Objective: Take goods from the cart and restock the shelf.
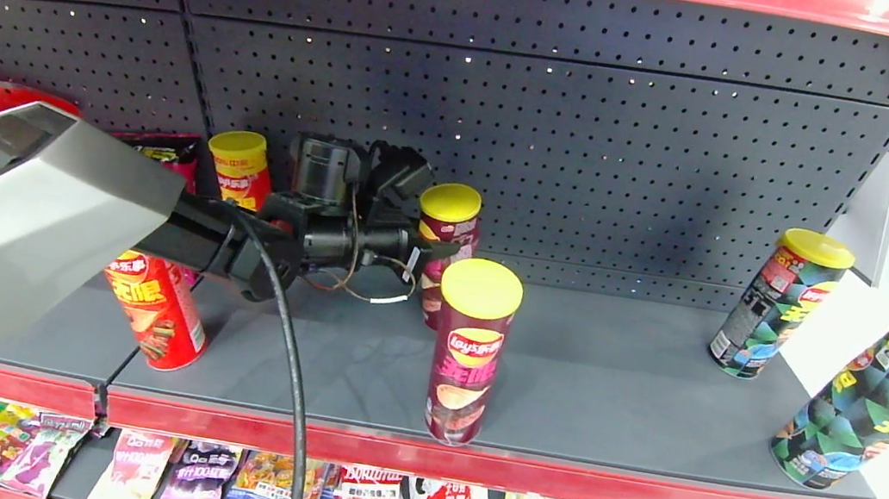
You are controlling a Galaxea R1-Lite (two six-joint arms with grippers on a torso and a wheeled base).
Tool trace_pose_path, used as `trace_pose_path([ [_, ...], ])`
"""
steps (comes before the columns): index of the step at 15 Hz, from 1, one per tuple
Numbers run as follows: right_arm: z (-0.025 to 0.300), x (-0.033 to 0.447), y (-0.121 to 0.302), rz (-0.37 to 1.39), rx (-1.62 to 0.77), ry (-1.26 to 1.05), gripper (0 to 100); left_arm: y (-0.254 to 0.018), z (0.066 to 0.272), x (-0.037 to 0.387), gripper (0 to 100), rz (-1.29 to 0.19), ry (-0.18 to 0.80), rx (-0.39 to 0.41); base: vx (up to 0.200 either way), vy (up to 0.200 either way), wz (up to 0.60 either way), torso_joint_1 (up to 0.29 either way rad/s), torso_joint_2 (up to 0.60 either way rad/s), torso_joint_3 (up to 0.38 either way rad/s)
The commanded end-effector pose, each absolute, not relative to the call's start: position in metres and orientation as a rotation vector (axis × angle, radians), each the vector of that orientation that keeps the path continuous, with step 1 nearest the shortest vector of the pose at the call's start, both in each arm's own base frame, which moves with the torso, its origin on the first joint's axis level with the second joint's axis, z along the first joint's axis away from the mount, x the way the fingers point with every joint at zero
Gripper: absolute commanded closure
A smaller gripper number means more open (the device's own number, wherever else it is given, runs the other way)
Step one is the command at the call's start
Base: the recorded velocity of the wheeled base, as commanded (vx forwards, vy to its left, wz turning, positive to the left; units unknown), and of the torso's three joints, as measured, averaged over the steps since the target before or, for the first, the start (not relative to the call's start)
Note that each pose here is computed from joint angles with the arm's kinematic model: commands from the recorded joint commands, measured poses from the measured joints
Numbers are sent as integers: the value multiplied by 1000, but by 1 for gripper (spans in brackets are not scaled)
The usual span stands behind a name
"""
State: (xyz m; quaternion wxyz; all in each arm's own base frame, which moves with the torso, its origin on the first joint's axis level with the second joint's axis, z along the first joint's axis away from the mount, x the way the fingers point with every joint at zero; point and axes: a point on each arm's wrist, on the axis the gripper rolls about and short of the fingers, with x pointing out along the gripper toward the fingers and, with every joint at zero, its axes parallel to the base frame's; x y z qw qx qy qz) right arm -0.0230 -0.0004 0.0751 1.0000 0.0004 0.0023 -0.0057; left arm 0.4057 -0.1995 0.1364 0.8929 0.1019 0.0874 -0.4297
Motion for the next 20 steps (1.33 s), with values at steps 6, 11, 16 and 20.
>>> trace_pose_path([
  [6, 75, -23, 0, -11, 1, 6, 0, -201, 135, 407, 100, -906, 214, 231, 0, 0, 0, 0, 0, 0],
  [11, 75, -23, 0, -11, 1, 6, 0, -203, 127, 408, 100, -929, 228, 230, 0, 0, 0, 0, 0, 0],
  [16, 75, -23, 0, -11, 1, 6, 0, -203, 123, 410, 100, -928, 232, 231, 0, 0, 0, 0, 0, 0],
  [20, 75, -23, 0, -11, 1, 6, 0, -200, 121, 412, 100, -921, 238, 230, 0, 0, 0, 0, 0, 0],
])
